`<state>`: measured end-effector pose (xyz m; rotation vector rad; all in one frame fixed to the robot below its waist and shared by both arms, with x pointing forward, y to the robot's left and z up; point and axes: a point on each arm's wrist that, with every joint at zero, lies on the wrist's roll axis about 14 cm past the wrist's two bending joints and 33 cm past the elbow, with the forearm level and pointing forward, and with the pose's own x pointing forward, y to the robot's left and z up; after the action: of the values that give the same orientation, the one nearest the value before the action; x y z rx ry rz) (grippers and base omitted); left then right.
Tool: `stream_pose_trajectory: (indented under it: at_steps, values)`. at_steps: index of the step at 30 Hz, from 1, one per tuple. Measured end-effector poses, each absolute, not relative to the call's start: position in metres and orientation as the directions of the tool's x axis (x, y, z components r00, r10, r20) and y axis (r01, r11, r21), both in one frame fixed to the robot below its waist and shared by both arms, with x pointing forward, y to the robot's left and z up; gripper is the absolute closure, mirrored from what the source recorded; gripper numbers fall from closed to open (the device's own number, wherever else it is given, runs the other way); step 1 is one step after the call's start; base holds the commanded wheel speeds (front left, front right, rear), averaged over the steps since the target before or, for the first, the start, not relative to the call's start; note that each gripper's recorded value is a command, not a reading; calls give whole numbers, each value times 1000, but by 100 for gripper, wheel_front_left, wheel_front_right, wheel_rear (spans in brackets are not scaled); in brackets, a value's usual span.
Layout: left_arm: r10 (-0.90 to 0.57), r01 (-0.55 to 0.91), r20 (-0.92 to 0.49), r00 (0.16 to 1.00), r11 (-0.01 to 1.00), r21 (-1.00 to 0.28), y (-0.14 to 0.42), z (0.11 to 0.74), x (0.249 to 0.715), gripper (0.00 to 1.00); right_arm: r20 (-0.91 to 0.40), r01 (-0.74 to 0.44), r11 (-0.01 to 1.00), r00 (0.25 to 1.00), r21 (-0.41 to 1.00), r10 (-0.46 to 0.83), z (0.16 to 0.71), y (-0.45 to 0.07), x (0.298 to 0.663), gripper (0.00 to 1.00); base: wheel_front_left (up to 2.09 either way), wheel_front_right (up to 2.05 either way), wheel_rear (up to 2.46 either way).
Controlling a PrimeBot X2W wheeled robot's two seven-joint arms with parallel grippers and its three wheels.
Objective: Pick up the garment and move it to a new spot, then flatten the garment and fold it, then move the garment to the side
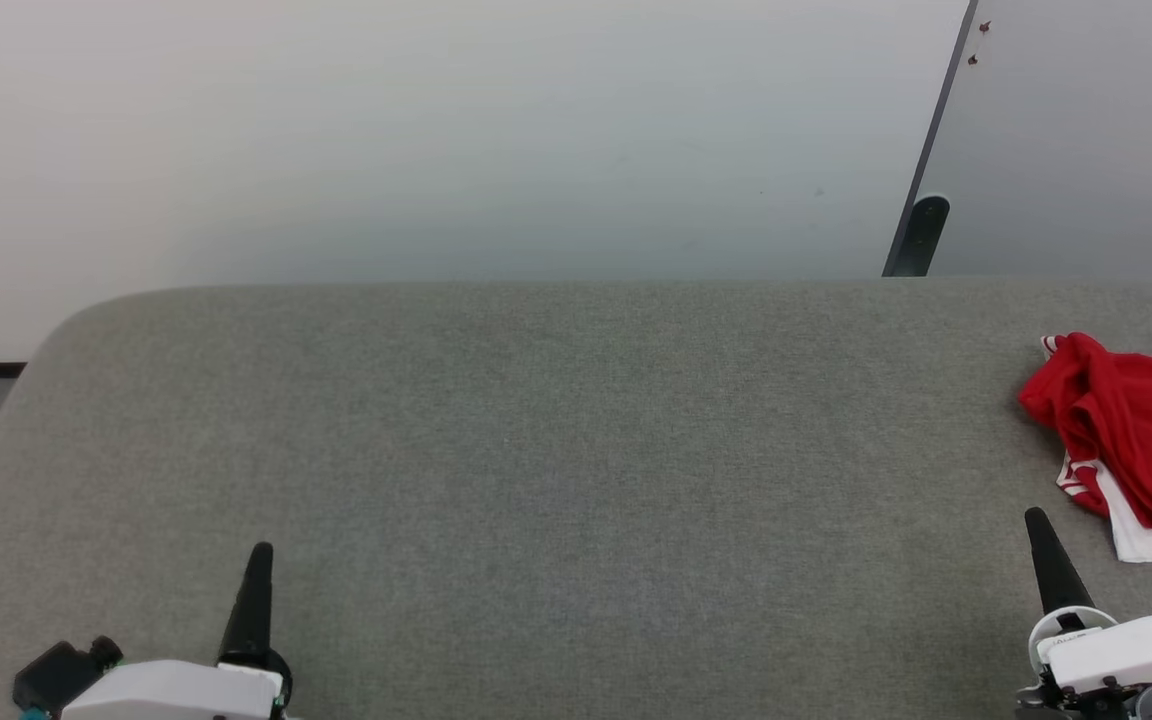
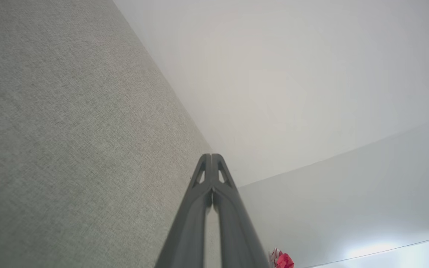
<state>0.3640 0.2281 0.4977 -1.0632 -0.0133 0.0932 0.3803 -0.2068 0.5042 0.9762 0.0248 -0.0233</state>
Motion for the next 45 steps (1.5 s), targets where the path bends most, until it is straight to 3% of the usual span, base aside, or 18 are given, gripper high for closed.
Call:
stream_pose_trajectory:
  at_steps: [45]
  values:
    - [18,-28,-26,999,118,-993,207,501,381,100,-23,23,137,1000,990,-3,503,-202,385,100,0,0,0]
